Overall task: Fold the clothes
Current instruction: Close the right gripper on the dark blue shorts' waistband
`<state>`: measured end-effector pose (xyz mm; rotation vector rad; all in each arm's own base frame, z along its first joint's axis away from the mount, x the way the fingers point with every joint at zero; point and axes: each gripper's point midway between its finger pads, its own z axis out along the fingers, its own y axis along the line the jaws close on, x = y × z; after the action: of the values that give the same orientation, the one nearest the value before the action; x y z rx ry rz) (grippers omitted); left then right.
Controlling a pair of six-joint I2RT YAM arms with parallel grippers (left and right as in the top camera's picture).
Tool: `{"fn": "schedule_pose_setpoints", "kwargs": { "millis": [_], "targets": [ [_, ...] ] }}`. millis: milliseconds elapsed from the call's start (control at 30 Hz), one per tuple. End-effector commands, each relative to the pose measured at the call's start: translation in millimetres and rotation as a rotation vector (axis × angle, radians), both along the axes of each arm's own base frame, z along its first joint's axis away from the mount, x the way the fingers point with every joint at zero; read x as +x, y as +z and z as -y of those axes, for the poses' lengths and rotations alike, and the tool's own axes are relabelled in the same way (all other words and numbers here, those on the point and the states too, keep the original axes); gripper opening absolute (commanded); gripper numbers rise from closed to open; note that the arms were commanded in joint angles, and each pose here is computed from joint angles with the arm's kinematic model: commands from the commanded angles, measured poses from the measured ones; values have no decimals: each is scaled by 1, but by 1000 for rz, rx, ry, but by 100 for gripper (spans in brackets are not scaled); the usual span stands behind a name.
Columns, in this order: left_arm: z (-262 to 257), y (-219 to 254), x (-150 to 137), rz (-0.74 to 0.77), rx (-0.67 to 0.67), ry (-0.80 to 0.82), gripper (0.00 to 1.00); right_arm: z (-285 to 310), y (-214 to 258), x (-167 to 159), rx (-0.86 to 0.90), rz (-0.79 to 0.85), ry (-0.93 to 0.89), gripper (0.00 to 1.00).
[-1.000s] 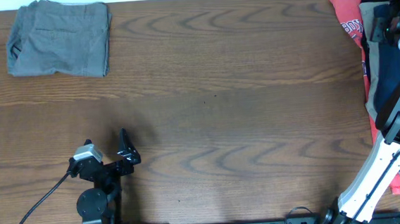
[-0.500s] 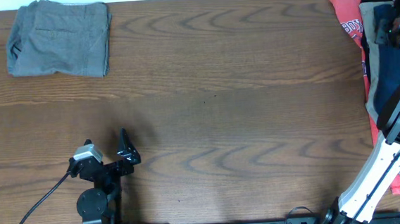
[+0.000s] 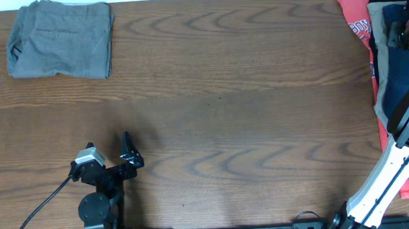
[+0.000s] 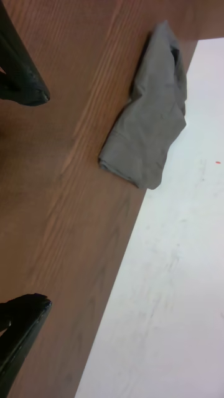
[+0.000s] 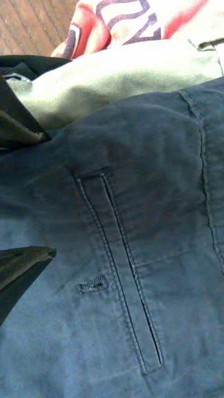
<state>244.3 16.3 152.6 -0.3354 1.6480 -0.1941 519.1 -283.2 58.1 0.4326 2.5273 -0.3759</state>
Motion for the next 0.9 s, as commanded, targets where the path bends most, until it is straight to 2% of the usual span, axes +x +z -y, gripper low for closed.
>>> {"fn": "schedule_pose_setpoints", "kwargs": {
  "millis": [0, 267, 367, 467, 600, 867],
  "targets": [
    [-4, -16, -1, -48, 7, 22, 98, -1, -19, -9, 17, -39, 4, 50],
    [-4, -16, -1, -48, 7, 22, 98, 1, -32, -9, 17, -48, 0, 50],
    [-4, -16, -1, -48, 7, 22, 98, 3, -30, -7, 10, -40, -2, 38],
    [-4, -16, -1, -48, 7, 22, 98, 3, -30, -7, 10, -41, -3, 18],
    [-4, -16, -1, -48, 7, 22, 98, 3, -30, -9, 11, -47, -7, 2],
    [-4, -16, -1, -48, 7, 22, 98, 8, -3, -8, 32, 26, -121, 1]
  ]
}}
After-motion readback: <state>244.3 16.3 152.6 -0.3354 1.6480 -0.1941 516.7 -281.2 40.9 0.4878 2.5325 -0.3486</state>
